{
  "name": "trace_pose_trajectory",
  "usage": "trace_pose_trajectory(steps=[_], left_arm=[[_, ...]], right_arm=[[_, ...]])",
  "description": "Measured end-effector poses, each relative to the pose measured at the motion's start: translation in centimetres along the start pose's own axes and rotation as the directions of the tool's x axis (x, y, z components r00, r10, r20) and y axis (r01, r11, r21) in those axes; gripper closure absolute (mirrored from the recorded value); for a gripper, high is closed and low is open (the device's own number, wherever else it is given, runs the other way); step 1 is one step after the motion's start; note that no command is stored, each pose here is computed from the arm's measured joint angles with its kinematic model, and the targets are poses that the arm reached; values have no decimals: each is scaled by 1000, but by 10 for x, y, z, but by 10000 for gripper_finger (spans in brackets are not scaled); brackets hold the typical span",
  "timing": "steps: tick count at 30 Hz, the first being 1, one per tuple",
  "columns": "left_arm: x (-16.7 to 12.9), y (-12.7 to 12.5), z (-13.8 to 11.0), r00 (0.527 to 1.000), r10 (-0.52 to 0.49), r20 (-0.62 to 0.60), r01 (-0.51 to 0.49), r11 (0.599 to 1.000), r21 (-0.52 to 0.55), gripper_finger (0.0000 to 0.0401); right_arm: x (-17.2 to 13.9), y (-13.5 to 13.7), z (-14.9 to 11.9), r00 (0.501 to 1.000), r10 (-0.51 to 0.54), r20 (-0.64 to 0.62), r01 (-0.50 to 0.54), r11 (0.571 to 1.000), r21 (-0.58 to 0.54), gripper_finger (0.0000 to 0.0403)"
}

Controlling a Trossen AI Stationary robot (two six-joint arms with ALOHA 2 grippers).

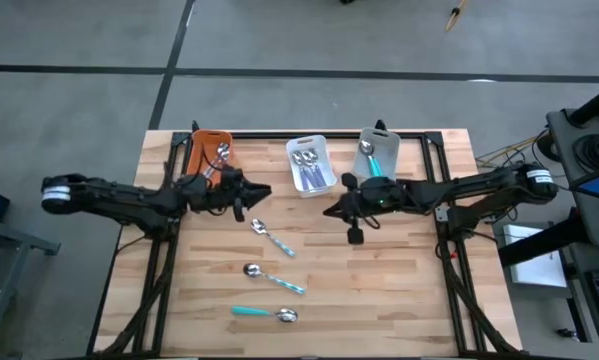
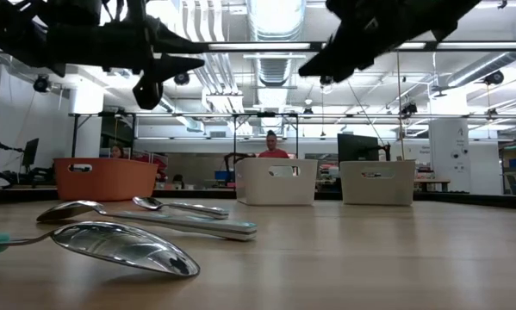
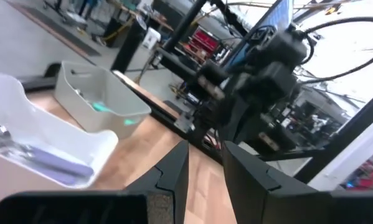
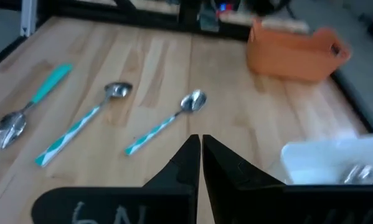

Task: Sort silverware by color (type)
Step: Put the blue patterned spoon into the orange bin

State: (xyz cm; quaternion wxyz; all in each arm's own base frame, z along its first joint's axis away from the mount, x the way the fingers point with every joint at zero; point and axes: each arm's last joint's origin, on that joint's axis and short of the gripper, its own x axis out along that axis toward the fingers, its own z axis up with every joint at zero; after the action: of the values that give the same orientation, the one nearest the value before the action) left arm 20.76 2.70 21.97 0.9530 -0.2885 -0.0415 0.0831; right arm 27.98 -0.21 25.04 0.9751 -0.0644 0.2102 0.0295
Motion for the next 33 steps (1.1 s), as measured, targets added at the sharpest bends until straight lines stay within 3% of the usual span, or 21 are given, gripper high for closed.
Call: trace_pose_trajectory(steps=[5, 9, 19, 24, 29, 33], left_arm=[[2, -5, -9, 999, -21, -40, 18, 998, -59, 322], [3, -10, -18, 997, -27, -74, 19, 995, -100, 322], [25, -30, -25, 992, -58, -113, 44, 992, -122, 322], [42, -36, -30, 977, -39, -209, 20, 995, -94, 322], [49, -32, -40, 914, 96, -395, -123, 991, -45, 322], [47, -26, -48, 812, 220, -541, -252, 968, 15, 322]], right_arm=[[-12, -4, 17, 997, -22, 67, 29, 995, -97, 394], [-15, -11, 23, 993, -58, 101, 66, 994, -86, 394], [5, -23, 10, 994, -93, 54, 100, 986, -135, 394], [19, -31, -2, 994, -109, 6, 109, 985, -132, 394], [29, -41, -16, 990, -128, -65, 120, 986, -115, 394], [37, -49, -28, 982, -137, -129, 124, 987, -100, 394]])
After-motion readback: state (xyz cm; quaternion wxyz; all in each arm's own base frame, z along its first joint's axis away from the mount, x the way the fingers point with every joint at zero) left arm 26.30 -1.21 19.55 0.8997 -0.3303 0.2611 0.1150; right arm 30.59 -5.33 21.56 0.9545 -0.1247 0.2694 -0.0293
